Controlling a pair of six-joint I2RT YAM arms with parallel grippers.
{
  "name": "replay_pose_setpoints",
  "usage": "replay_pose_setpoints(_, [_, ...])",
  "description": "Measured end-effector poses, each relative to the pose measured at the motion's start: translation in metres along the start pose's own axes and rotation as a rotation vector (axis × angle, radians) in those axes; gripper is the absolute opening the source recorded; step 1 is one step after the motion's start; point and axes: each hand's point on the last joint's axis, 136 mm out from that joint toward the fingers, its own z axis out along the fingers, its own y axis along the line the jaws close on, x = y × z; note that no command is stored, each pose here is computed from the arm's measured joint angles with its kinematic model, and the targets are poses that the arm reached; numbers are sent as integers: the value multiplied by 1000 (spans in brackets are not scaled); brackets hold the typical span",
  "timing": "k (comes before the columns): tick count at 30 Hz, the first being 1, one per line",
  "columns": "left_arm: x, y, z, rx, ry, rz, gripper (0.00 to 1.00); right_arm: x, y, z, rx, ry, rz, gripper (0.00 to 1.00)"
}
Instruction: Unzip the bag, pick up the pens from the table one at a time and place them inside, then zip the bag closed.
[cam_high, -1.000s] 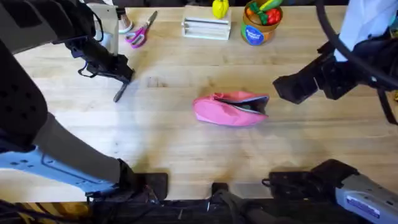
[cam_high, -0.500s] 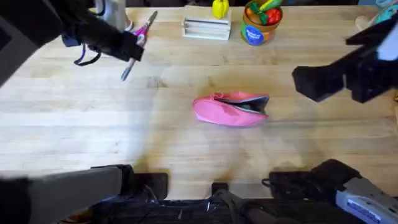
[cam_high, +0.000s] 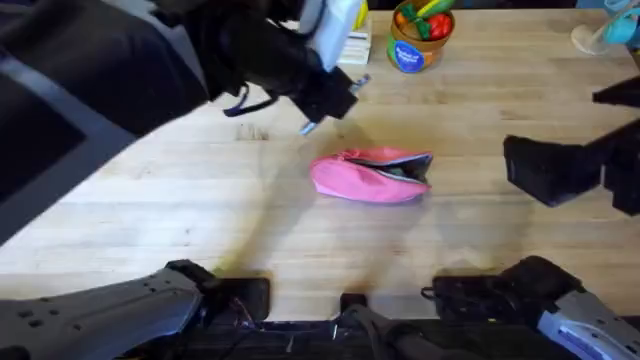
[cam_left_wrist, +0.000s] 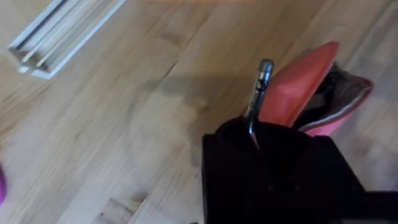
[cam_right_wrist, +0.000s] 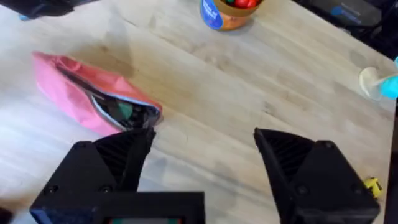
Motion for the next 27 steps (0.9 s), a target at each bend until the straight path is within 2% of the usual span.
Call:
replay_pose_setpoints(4, [-24, -39, 3, 110, -78, 6, 42, 9, 0, -4, -3, 21, 6, 997])
replay_pose_setpoints(7, [-46, -70, 0, 229, -167, 37, 44, 12, 1, -4, -4, 30, 7, 997])
replay_pose_setpoints(10, [-58, -98, -5, 326, -214, 76, 44, 13, 1, -4, -5, 33, 9, 997])
replay_pose_setpoints(13, [-57, -119, -7, 388, -220, 134, 44, 15, 1, -4, -6, 42, 7, 997])
replay_pose_setpoints(17, [-49, -145, -6, 462, -230, 279, 44, 16, 1, -5, -7, 48, 6, 997])
replay_pose_setpoints(20, [-42, -157, 2, 505, -228, 356, 44, 16, 1, -5, -7, 48, 5, 997])
replay_pose_setpoints(27, [-40, -165, 16, 561, -235, 409, 44, 16, 1, -5, -7, 48, 5, 997])
